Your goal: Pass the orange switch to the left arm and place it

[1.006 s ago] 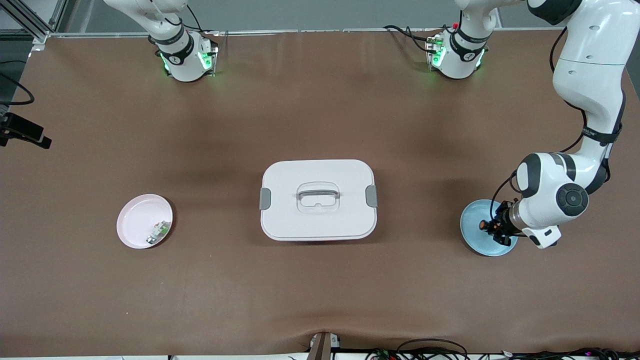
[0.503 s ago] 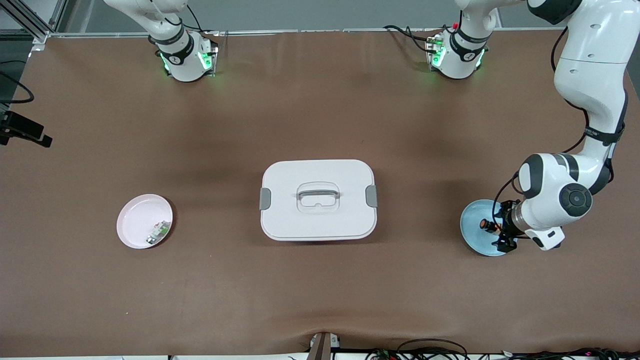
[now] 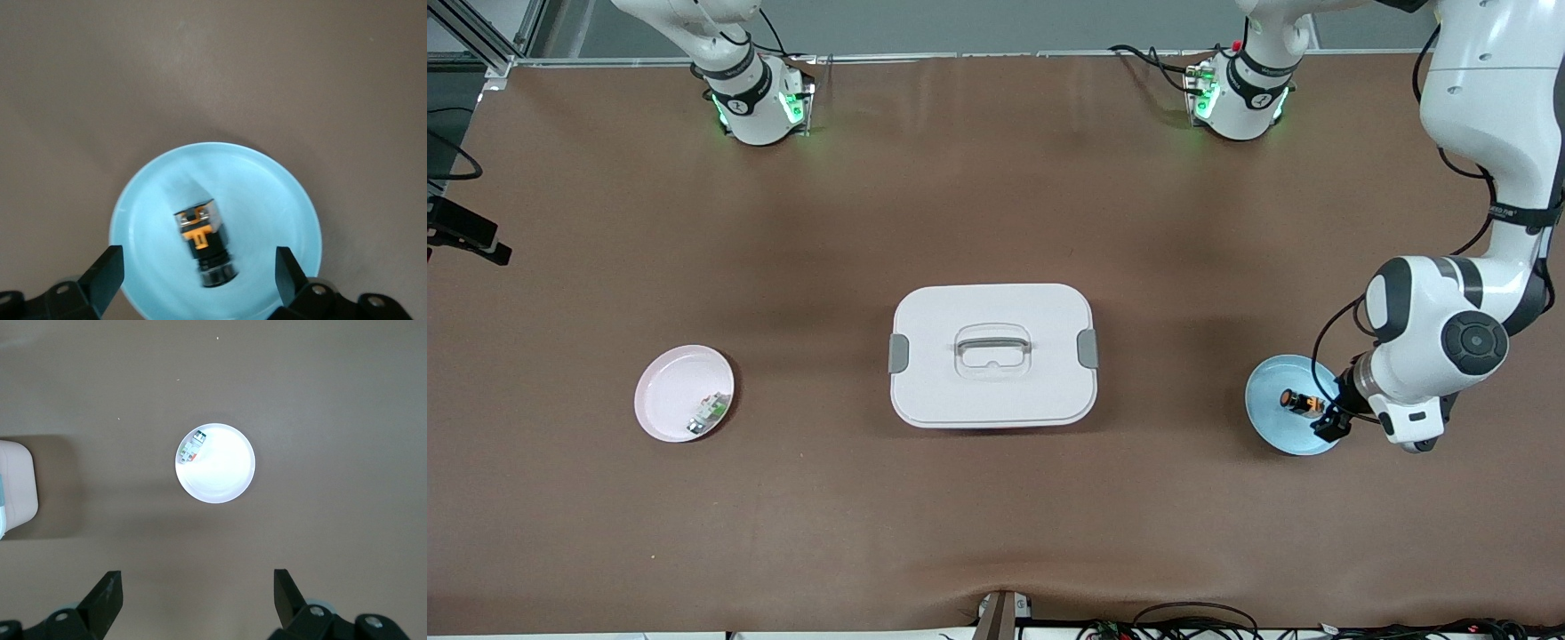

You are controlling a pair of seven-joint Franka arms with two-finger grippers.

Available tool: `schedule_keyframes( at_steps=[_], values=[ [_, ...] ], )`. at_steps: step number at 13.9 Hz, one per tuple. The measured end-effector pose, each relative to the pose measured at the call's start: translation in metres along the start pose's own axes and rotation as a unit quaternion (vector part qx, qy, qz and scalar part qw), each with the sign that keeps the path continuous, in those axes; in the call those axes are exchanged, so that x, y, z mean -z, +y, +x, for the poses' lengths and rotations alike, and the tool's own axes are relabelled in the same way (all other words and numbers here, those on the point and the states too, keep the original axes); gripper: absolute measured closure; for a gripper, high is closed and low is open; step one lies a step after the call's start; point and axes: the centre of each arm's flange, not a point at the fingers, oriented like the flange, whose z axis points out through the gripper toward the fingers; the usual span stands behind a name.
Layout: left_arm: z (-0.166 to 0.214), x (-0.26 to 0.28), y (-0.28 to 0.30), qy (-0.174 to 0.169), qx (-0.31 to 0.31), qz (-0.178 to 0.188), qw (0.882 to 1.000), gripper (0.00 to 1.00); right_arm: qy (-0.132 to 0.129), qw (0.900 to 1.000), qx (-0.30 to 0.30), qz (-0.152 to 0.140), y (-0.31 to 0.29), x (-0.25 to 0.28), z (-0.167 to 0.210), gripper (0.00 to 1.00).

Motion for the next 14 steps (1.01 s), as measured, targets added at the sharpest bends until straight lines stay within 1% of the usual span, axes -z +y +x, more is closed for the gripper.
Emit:
schedule_keyframes(
  at_steps=[2,3,5,7,9,10,11,12,13,14],
  values=[
    [0.000,0.026,-0.007,0.012,-0.094,-0.002,0.995,0.00,0.001,1.000,0.001,0.000,0.000,0.000,0.000,0.00],
    [-0.003,0.039,-0.007,0.015,-0.139,-0.005,0.990,0.00,0.001,1.000,0.001,0.000,0.000,0.001,0.000,0.00],
    [-0.013,0.066,-0.004,0.019,-0.206,-0.006,0.978,0.00,0.001,1.000,0.001,0.001,0.000,0.001,0.000,0.00],
    [-0.022,0.096,-0.001,0.026,-0.242,-0.011,0.970,0.00,0.002,1.000,-0.001,0.001,0.001,0.001,0.000,0.00],
    [-0.031,0.126,-0.004,0.017,-0.260,-0.005,0.965,0.00,0.002,1.000,-0.010,0.001,0.001,0.001,0.000,0.00],
    [-0.033,0.144,-0.007,0.009,-0.279,0.002,0.960,0.00,0.002,1.000,-0.016,0.001,0.001,0.001,0.000,0.00],
    [-0.033,0.164,-0.011,0.002,-0.307,0.007,0.952,0.00,0.002,1.000,-0.021,0.002,0.001,0.001,0.000,0.00],
    [-0.031,0.184,-0.015,-0.005,-0.333,0.005,0.943,0.00,0.002,1.000,-0.023,0.002,0.001,0.001,0.000,0.00],
    [-0.028,0.200,-0.020,-0.008,-0.348,-0.003,0.938,0.00,0.002,1.000,-0.023,0.002,0.000,0.001,0.000,0.00],
    [-0.026,0.213,-0.027,-0.007,-0.354,-0.010,0.935,0.00,0.002,1.000,-0.023,0.002,0.000,0.001,0.000,0.00]
  ],
)
